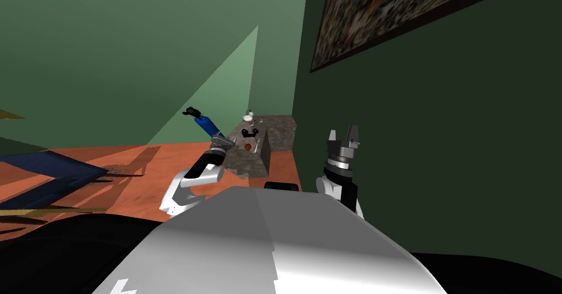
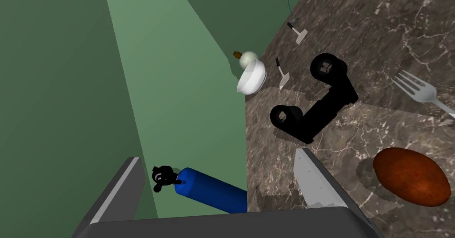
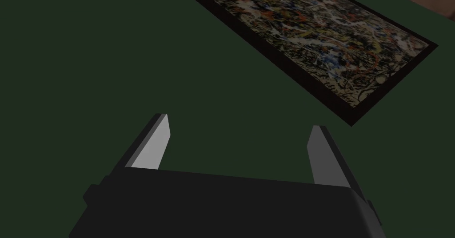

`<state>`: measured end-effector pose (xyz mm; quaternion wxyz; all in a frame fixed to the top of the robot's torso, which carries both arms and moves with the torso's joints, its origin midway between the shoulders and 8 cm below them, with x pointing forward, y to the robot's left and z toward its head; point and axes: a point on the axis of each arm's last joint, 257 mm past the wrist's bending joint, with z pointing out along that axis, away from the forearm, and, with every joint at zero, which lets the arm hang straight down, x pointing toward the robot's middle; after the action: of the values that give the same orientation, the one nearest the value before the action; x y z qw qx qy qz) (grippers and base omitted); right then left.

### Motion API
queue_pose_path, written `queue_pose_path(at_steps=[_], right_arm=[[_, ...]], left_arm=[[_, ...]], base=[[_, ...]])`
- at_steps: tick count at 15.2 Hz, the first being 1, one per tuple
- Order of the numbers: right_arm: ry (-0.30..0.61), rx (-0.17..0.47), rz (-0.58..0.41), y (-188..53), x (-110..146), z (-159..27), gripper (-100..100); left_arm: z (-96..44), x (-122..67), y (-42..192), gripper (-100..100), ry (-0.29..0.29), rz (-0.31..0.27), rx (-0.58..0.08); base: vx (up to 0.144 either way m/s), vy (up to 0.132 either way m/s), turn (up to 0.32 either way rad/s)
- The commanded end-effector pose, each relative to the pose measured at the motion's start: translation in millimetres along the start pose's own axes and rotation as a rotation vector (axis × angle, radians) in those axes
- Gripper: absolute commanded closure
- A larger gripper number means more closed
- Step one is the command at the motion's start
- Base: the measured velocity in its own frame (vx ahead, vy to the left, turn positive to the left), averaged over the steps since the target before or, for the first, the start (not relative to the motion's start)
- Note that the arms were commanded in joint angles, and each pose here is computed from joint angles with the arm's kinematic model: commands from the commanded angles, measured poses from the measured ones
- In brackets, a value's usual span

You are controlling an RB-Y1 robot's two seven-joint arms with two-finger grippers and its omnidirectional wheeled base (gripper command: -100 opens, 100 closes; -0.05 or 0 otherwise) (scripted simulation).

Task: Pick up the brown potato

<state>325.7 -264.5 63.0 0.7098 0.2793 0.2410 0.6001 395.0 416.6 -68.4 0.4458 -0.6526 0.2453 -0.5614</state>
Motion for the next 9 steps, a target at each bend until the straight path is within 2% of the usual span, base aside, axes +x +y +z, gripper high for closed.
queue_pose_path(at_steps=[1, 2, 4, 5, 6, 8, 9], right_arm=[[0.000, 0.000, 0.000, 0.0, 0.0, 0.0, 0], [0.000, 0.000, 0.000, 0.0, 0.1, 0.0, 0], [0.000, 0.000, 0.000, 0.0, 0.0, 0.0, 0], [0.000, 0.000, 0.000, 0.0, 0.0, 0.0, 0], [0.000, 0.000, 0.000, 0.0, 0.1, 0.0, 0], [0.000, 0.000, 0.000, 0.0, 0.0, 0.0, 0], [0.000, 0.000, 0.000, 0.0, 0.0, 0.0, 0]], left_arm=[[-1.6, -13.5, -7.2, -100, -0.049, -0.033, 0.004], [-1.8, -16.9, -4.6, -100, -0.062, -0.052, -0.005], [-2.3, -22.7, -0.3, -100, -0.085, -0.072, -0.021], [-4.2, -33.7, -10.4, -100, -0.120, -0.093, -0.004], [-4.8, -38.5, -6.9, -100, -0.139, -0.112, -0.016], [-5.7, -43.3, -3.4, -100, -0.159, -0.134, -0.027], [-9.0, -57.4, -11.5, -100, -0.205, -0.157, -0.014]], base=[[0.005, 0.014, -0.238], [0.007, 0.026, -0.357], [0.006, 0.023, -0.079], [0.007, 0.016, -0.266], [0.007, 0.026, -0.332], [0.005, 0.022, -0.072], [0.012, 0.018, -0.289]])
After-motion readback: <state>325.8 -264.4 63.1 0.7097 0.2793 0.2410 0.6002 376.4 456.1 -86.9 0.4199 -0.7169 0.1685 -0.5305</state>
